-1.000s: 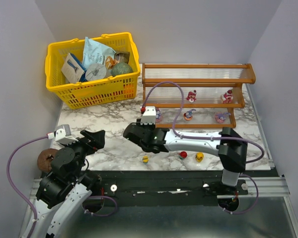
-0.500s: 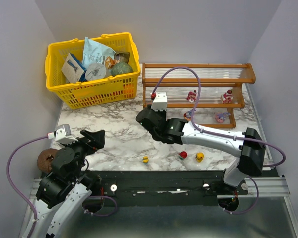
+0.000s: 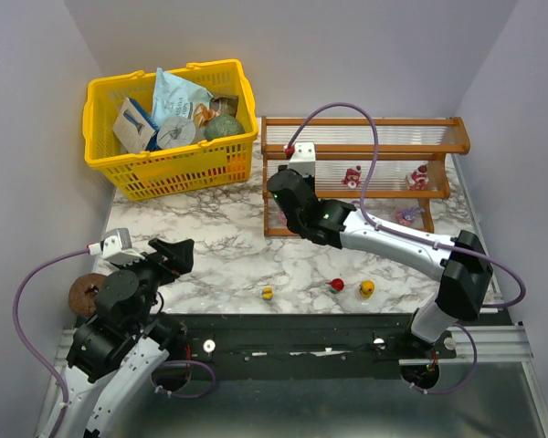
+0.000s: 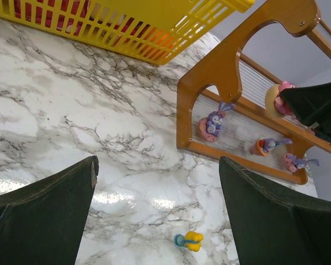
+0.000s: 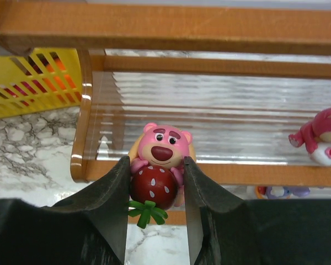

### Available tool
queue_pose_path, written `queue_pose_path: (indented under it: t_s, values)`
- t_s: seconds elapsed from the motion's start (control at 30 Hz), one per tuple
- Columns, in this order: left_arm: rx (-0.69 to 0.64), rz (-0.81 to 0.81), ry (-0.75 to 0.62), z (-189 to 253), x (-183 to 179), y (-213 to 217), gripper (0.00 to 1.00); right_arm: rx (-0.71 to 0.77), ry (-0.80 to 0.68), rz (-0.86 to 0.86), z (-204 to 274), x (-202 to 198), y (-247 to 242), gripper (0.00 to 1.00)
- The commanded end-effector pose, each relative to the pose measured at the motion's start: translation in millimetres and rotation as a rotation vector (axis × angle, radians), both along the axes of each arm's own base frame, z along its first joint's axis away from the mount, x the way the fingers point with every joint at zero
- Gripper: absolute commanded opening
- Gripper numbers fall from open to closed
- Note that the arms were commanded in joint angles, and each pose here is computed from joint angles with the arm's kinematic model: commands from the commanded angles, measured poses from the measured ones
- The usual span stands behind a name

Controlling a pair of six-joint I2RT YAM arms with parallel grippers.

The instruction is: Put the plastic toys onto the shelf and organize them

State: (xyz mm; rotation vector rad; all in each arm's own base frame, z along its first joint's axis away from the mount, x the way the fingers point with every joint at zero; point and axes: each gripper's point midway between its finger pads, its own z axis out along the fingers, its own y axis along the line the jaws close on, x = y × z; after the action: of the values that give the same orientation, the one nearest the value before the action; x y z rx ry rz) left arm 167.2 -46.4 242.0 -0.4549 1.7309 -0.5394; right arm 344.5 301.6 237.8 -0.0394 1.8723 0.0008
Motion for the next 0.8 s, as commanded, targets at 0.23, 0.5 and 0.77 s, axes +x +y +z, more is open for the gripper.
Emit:
queue_pose_path:
  t_s: [0.23,0.5,0.77]
  values:
    - [0.0,-0.013,-0.008,5.0,1.4,-3.0,0.99,-0.032,-0.09,0.096,5.3,36.6,19.7,0.1]
    - [0.005,-0.023,-0.007,4.5,1.9,-4.9,0.99,-0.033,-0.073,0.13,-8.3,43.9,22.6,0.11]
    - [0.006,-0.028,-0.005,4.6,1.9,-5.8,0.99,-0.037,-0.05,0.14,-20.6,45.3,23.4,0.17]
